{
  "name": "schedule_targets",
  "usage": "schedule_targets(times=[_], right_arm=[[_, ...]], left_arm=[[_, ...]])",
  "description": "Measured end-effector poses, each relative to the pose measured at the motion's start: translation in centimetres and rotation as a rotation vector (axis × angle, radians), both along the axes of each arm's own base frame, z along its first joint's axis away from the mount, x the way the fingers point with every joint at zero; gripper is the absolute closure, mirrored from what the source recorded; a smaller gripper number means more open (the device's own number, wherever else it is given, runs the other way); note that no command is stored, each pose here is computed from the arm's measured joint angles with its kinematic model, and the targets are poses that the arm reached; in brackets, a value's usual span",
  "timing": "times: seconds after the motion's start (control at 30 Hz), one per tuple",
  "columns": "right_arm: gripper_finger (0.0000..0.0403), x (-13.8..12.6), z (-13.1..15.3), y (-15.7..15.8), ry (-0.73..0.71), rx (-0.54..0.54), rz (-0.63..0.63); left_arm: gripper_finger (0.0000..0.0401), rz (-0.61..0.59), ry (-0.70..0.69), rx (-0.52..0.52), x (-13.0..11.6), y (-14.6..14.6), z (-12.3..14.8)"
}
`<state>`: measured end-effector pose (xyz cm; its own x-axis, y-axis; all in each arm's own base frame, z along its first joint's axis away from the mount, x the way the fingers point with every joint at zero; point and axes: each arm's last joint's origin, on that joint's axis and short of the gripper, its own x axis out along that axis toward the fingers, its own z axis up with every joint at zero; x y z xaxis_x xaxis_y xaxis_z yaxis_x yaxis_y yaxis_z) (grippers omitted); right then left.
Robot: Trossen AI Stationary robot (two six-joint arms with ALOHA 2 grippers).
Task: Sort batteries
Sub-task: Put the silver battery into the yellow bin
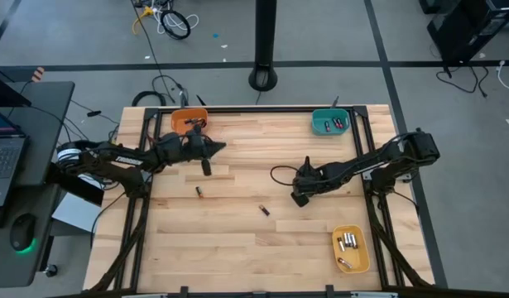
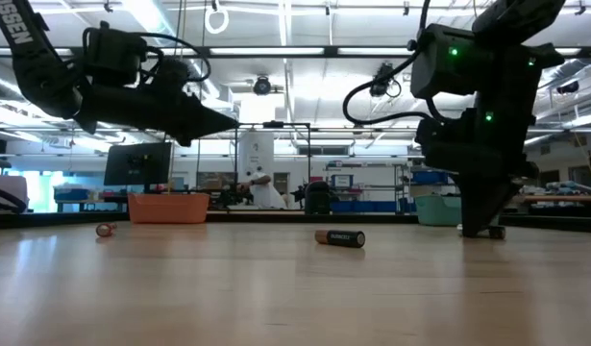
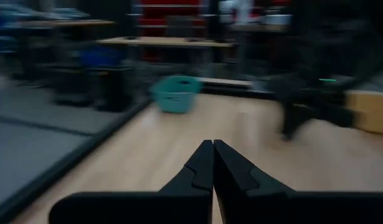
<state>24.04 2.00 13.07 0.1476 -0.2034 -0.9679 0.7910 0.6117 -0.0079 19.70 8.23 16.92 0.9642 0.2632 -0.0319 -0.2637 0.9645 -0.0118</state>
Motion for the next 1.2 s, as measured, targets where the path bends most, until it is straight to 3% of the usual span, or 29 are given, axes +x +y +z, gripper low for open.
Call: schedule_targets(times=[0.2, 0.43, 0.6, 0.7, 0.83, 0.9, 1.03, 1.2], right_arm=[[0.0349, 0.3, 1.8, 0.3, 0.007, 0.029, 0.083], [0.0349, 0.6, 6.0, 2.9, -0.043, 0.133, 0.11], [0.0349, -0.3, 9.5, 6.5, -0.065, 0.295, 0.02], [0.0349, -1.4, 10.7, 8.7, 0.001, 0.414, -0.057], [0.0349, -3.4, 10.5, 11.8, 0.16, 0.57, -0.161], [0.0349, -4.5, 10.3, 13.2, 0.227, 0.597, -0.203], [0.0349, -6.3, 9.4, 14.7, 0.274, 0.566, -0.304], [0.0349, -7.3, 7.2, 15.7, 0.187, 0.534, -0.397]], left_arm=[[0.039, -0.216, 0.005, 0.013, 0.3, -1.0, 0.0], [0.039, -0.239, 0.012, 0.045, 0.4, -1.3, -0.1], [0.039, -0.236, 0.031, 0.031, 0.4, -1.3, -0.3], [0.039, -0.235, 0.081, 0.007, 0.3, -1.3, -0.8], [0.039, -0.205, 0.095, 0.009, 0.3, -1.3, -0.9], [0.039, -0.203, 0.091, 0.017, 0.3, -1.3, -0.9], [0.039, -0.205, 0.083, 0.043, 0.3, -1.2, -0.7], [0.039, -0.203, 0.061, 0.055, 0.8, -1.1, -0.1]])
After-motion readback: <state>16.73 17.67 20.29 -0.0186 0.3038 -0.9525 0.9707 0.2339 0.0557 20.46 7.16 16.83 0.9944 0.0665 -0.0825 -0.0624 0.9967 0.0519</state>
